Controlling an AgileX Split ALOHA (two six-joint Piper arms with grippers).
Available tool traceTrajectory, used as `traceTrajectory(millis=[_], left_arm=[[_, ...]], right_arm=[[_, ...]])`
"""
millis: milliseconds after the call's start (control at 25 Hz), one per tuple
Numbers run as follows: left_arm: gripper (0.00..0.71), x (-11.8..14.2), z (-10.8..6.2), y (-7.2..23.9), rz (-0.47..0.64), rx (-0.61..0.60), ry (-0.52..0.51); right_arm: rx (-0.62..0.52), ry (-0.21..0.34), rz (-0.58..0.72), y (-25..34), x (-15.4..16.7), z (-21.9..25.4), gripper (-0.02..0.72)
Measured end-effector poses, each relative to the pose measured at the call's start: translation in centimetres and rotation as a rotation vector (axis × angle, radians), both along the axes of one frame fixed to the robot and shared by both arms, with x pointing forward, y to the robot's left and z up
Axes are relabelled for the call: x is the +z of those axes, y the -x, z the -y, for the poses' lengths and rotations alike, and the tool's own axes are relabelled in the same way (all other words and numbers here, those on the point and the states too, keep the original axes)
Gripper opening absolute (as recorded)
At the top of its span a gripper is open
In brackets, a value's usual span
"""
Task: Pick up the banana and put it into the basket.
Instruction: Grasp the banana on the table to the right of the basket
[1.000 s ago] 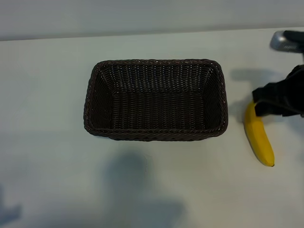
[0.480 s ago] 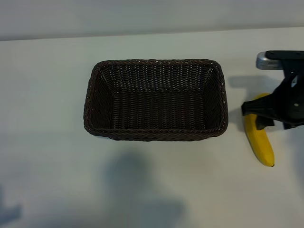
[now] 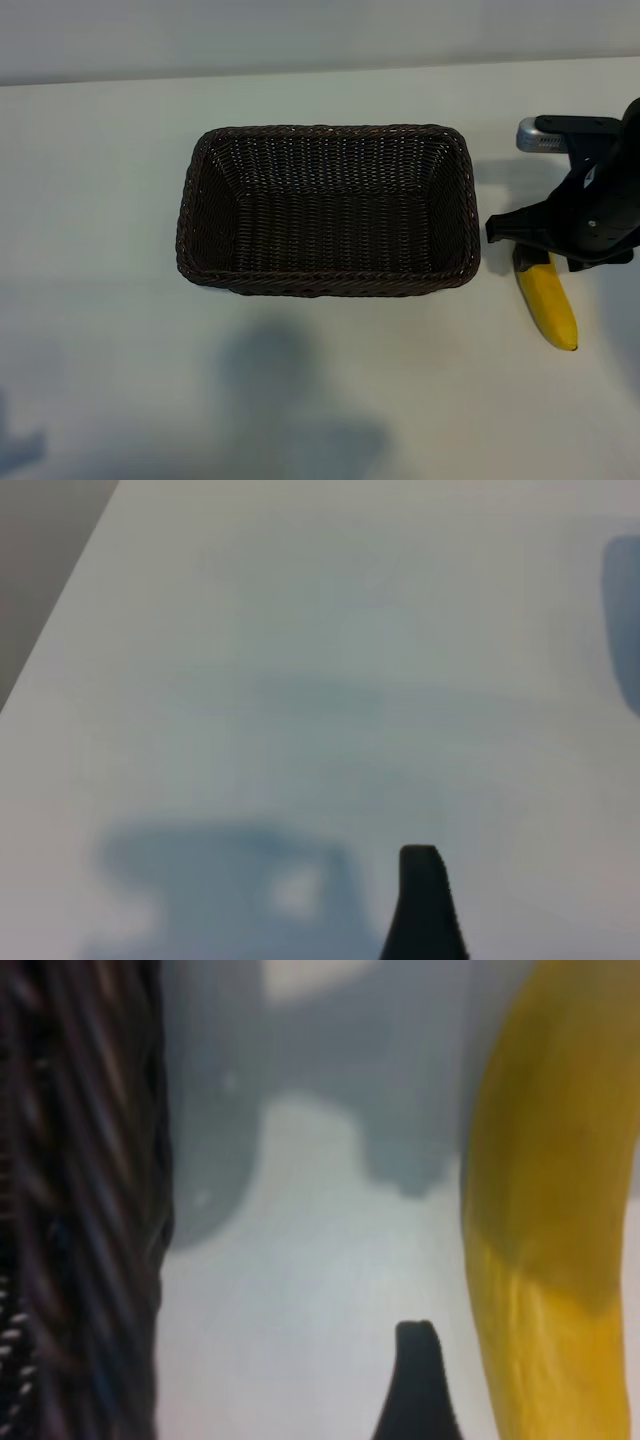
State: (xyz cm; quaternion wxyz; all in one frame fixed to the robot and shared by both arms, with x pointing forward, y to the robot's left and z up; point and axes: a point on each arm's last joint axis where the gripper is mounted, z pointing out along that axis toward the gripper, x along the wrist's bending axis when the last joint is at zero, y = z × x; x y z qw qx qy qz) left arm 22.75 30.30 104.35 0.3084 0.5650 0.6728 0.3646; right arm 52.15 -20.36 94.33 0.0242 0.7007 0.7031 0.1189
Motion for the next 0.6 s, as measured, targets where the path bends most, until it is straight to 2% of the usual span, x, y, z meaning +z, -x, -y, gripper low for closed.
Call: traceTrajectory(millis=[360, 600], left_arm=[[0.548, 0.0, 0.0, 0.0, 0.000, 0.000, 0.000], [0.548, 0.0, 0.0, 0.0, 0.000, 0.000, 0.000]], right_arm=[[-0.003, 0.020, -0.041, -1.0, -3.7, -0.3, 0.550], [-0.003, 0.017, -0.053, -1.3, -4.2, -0.4, 0.531]])
